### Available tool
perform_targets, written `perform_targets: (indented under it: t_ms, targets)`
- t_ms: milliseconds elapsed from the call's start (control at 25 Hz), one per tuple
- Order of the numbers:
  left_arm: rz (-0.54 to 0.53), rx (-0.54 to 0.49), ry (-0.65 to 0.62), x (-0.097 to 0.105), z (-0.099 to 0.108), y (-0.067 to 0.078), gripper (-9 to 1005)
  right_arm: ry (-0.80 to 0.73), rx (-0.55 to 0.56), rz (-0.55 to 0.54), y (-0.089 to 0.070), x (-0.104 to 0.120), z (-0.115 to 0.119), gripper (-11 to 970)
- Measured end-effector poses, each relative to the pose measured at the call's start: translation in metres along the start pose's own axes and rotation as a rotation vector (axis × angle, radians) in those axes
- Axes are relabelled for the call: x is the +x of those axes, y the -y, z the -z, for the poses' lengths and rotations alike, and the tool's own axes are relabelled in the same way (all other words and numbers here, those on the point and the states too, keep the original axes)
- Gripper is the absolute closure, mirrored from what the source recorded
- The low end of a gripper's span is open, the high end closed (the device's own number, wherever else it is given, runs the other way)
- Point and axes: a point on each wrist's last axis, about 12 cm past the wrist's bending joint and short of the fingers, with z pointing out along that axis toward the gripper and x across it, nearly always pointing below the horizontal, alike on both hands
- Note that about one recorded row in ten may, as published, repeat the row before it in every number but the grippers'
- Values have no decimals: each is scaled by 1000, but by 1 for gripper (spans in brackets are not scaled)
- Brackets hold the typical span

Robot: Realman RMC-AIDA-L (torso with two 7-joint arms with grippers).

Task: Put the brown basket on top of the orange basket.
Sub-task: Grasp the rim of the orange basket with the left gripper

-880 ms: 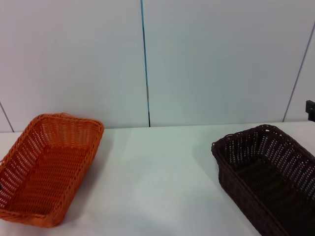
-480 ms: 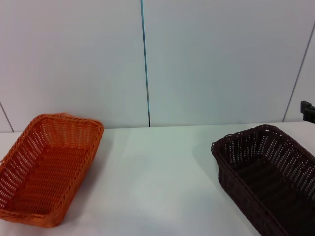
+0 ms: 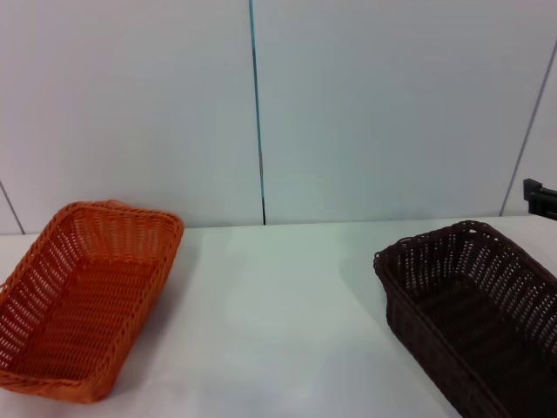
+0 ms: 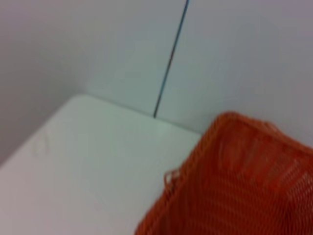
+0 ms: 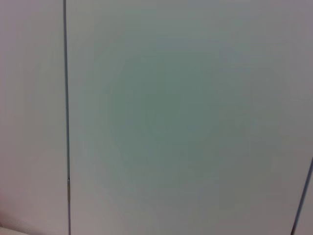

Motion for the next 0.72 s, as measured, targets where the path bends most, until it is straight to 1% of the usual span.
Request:
perform_targets:
  t_ms: [120,280,360,520,720]
  targets:
    - [27,-10,-95,-6,-17,2,197,-2,-1,1,0,0,-1,42]
    - [125,-1,-251,-8,-45,1,198,-5,-6,20,-1,3,-2,42]
    - [161,-2,-296,-8,-56,-2,198,1,-6,29,0,4,-4,42]
    - [228,-10,-312,-4,-70,-13,198,6,6,31,3,3,-8,42]
    - [302,-4,-321,2,-82,-20,197,-5,12,36,4,7,-10,42]
